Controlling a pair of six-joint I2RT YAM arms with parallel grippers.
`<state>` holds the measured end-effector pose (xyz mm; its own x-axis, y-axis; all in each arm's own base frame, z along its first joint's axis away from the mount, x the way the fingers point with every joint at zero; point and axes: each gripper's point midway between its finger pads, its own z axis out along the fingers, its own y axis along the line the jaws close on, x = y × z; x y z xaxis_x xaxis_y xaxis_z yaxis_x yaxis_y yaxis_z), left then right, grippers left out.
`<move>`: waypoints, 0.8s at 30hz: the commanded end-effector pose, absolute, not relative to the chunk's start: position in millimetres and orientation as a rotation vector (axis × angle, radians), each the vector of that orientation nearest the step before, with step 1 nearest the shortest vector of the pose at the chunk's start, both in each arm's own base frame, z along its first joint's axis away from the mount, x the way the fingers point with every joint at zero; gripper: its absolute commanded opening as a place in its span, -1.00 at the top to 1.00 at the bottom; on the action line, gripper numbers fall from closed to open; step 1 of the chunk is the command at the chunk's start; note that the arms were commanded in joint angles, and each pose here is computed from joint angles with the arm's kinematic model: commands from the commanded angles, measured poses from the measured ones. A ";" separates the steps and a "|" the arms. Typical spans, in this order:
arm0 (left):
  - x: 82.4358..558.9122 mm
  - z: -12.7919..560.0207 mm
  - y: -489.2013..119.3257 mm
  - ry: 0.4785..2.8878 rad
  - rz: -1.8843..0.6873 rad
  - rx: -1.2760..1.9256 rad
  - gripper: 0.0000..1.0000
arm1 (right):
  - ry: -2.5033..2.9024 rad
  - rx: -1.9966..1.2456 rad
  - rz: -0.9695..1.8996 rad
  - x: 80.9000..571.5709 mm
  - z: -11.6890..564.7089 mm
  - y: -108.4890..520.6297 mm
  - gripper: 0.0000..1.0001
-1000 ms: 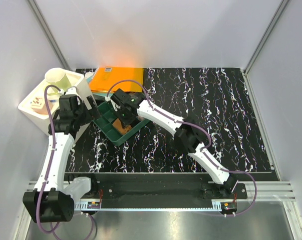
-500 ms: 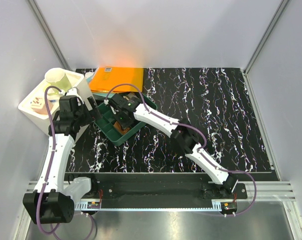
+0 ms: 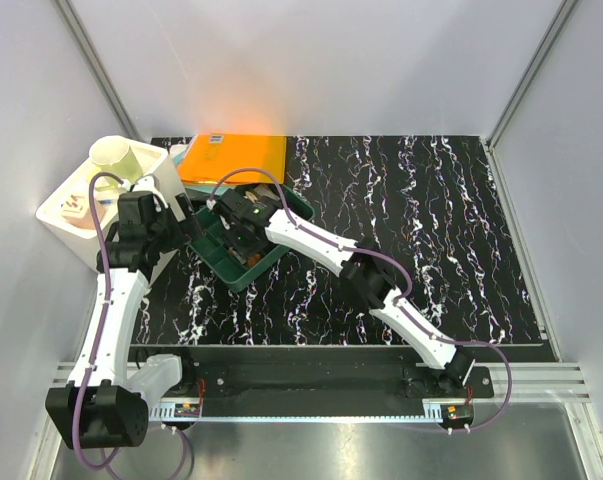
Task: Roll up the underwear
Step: Place the underwear in the storage box.
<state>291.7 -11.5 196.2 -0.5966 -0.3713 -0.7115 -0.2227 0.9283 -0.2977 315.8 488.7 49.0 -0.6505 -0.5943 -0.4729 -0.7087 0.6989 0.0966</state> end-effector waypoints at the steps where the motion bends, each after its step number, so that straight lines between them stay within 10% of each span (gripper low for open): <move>1: 297.6 211.5 -13.3 2.162 -0.250 -0.387 -0.98 | 2.567 -1.024 0.280 314.8 32.2 465.5 -0.06; 24: 294.8 213.4 -11.9 2.144 -0.242 -0.390 -0.98 | 2.403 -0.908 0.422 323.7 132.8 476.1 -0.48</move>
<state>289.6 -12.5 200.4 -0.5775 -0.3704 -0.7275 -0.2101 0.9286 -0.3060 315.9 486.2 94.2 -0.6485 -0.5499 -0.5264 -0.6941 0.7110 0.1123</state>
